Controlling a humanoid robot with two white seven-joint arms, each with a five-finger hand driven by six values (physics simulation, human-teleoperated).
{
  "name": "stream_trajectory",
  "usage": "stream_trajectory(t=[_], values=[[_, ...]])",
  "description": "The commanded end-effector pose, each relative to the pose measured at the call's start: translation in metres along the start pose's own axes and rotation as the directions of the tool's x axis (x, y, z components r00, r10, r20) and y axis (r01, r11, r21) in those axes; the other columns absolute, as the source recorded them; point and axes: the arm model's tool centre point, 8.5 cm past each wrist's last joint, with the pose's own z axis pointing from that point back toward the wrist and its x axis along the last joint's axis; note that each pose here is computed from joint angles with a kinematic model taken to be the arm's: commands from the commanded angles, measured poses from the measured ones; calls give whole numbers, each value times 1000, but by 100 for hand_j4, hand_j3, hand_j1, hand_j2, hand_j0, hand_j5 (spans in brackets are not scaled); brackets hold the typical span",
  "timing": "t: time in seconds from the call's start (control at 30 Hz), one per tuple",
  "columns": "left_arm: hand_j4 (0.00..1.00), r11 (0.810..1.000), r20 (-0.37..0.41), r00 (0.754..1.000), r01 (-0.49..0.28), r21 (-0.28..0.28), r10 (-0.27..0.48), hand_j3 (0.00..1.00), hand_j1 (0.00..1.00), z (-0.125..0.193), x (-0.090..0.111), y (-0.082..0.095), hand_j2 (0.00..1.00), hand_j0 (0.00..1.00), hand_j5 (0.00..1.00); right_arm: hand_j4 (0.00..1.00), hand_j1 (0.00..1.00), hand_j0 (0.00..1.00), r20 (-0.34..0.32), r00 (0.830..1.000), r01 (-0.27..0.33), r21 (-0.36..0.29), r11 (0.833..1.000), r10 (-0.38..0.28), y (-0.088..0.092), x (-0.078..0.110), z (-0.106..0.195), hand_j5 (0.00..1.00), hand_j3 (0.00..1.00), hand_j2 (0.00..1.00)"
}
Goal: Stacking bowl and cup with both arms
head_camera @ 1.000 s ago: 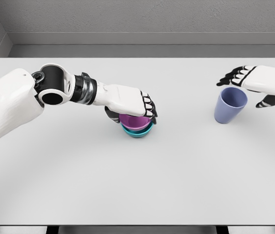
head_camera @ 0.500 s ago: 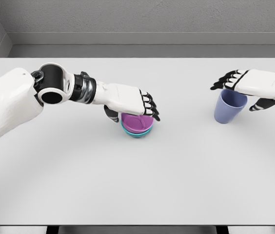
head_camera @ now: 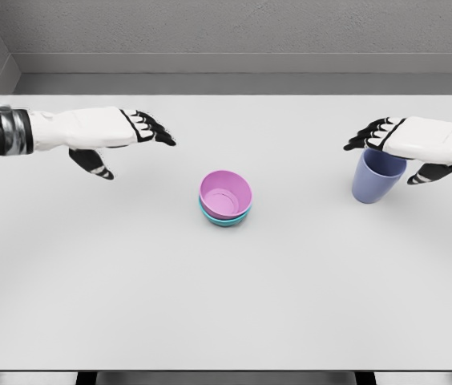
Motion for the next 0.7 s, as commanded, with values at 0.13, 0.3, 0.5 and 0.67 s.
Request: stream_trajectory(t=[0.13,0.3,0.5,0.67], values=[[100,980,-173,972,-129,153,156,100,100,76,-51,-2,100,100,100,100,100,100,-2,1000,18,-3,1000,-18,3,-2,-3,100,100,100],[100,970,-168,965,-173,171,202,100,100,76,-55,-11,100,100,100,100,100,100,-7,1000,28,9,1000,-28,8,-4,-4,100,100,100],[100,970,-163,965,-178,166,205,100,100,74,-54,-14,100,100,100,100,100,100,-14,999,42,11,999,-42,11,-8,-5,100,100,100],[100,969,-159,965,-181,167,208,100,100,72,-53,-15,100,100,100,100,100,100,-15,999,46,12,999,-46,12,-8,-5,100,100,100]])
